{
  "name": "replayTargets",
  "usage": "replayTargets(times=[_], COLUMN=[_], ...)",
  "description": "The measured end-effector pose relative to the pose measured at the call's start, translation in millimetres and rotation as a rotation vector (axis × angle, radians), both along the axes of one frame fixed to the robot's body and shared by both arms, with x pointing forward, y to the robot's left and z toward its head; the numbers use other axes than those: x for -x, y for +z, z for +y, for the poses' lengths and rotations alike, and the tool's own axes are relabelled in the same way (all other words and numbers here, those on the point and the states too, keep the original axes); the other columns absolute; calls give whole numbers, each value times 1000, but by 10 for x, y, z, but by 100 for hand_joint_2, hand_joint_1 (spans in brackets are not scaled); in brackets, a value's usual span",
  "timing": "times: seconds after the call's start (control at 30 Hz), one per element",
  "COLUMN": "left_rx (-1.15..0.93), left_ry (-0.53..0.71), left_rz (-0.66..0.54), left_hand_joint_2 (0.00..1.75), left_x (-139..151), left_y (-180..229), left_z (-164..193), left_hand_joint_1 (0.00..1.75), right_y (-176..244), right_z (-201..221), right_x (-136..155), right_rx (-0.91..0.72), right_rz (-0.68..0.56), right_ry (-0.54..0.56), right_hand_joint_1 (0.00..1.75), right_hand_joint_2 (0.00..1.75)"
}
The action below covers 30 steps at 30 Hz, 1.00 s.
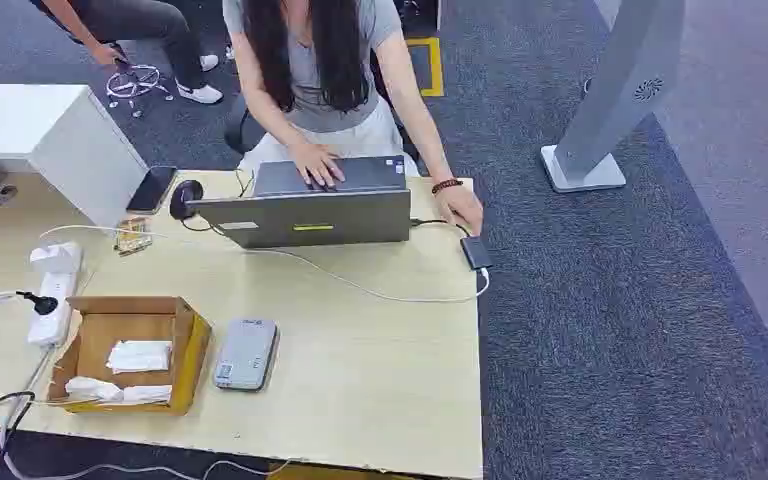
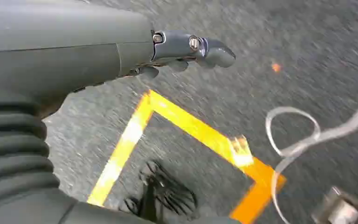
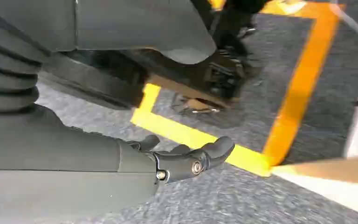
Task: Pass the card to the sensor for recognition and then transmit it.
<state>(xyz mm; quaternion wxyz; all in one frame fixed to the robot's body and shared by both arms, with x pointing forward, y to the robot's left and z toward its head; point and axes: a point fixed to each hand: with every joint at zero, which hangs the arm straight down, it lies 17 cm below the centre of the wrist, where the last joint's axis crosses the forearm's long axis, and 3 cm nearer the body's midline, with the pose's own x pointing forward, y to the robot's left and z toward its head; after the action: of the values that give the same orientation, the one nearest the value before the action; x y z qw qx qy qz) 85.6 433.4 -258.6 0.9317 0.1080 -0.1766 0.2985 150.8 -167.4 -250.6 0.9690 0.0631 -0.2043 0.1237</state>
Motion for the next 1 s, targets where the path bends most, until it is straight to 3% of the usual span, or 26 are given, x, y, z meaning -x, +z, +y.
replayTargets(times=[0.43, 0.47, 0.77, 1.0], left_rx=[6, 5, -12, 8], left_ry=[6, 15, 105, 141], left_rz=[-358, -388, -619, -655], left_hand_joint_2=[0, 0, 0, 0], left_x=[-541, -580, -818, -865], left_y=[239, 271, 554, 597], left_z=[-544, -575, -767, -846], left_hand_joint_1=[0, 0, 0, 0], right_y=[137, 148, 232, 245], right_z=[-203, -228, -463, -555], right_x=[-239, -251, -294, -276], right_rx=[-81, -84, -92, -85], right_rz=[-182, -196, -304, -328], right_ry=[-282, -303, -475, -530], right_hand_joint_1=[0, 0, 0, 0], right_hand_joint_2=[175, 0, 0, 0])
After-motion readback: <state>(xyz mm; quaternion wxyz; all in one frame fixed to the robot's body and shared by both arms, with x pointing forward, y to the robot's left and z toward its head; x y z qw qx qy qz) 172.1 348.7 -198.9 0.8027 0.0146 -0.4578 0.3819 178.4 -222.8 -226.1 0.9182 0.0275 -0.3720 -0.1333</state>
